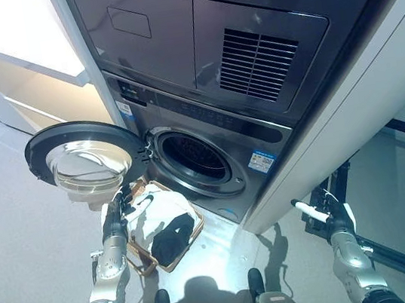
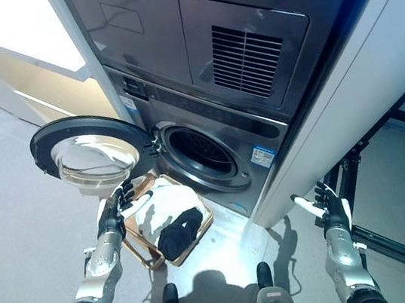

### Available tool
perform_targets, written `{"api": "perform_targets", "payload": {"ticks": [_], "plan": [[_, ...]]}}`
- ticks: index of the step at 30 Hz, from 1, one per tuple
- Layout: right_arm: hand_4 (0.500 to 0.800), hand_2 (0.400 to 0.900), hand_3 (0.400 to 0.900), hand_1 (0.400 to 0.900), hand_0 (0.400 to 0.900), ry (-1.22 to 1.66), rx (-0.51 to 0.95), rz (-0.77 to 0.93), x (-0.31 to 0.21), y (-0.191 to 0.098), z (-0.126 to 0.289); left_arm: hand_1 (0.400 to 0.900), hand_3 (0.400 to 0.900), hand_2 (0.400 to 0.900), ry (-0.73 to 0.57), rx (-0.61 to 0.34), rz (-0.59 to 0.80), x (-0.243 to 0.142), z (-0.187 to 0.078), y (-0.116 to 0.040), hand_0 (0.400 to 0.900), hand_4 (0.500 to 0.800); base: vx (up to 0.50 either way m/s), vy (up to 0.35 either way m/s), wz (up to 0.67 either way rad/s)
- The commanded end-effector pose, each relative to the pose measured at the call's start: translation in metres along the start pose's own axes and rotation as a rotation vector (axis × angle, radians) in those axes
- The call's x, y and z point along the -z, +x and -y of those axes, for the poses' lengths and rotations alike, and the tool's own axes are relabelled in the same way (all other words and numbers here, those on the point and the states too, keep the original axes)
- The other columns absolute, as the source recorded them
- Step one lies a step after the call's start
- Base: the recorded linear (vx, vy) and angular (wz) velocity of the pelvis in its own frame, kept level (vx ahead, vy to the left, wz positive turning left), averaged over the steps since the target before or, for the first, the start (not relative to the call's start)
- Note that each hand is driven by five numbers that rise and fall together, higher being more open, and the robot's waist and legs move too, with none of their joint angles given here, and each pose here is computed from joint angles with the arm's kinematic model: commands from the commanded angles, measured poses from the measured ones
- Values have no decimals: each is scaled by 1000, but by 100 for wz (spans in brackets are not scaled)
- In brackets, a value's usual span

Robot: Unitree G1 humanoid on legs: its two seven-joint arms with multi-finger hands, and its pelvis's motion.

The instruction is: Put the clothes in the basket into the washing machine.

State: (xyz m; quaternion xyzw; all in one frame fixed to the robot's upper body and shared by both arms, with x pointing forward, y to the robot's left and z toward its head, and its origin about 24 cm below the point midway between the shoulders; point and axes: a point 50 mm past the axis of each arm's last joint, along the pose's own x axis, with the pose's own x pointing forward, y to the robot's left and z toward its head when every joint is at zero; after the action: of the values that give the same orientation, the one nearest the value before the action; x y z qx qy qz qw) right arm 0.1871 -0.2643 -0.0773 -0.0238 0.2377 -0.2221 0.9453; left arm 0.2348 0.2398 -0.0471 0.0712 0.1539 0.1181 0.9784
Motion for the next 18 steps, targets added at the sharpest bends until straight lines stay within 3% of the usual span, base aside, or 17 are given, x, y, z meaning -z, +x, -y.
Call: {"api": "perform_targets", "payload": {"ticks": [1,10,15,18], "plan": [[800,900,900,900,900,54,18,233,-52,15,3,900,900,900,-44,-58,175,-37,-12,16,900,800,0,0,0],[800,900,900,900,900,54,24,234,-52,15,2,900,900,900,-10,-91,169,-37,-14,17,900,800,0,0,0],[800,900,900,900,900,47,21,269,-61,18,2,900,900,900,343,-69,222,-47,-17,24,900,800,-7,0,-1],[800,900,900,900,900,52,4,309,-72,19,-1,900,900,900,393,-52,228,-51,-17,29,900,800,-64,4,-4]]}}
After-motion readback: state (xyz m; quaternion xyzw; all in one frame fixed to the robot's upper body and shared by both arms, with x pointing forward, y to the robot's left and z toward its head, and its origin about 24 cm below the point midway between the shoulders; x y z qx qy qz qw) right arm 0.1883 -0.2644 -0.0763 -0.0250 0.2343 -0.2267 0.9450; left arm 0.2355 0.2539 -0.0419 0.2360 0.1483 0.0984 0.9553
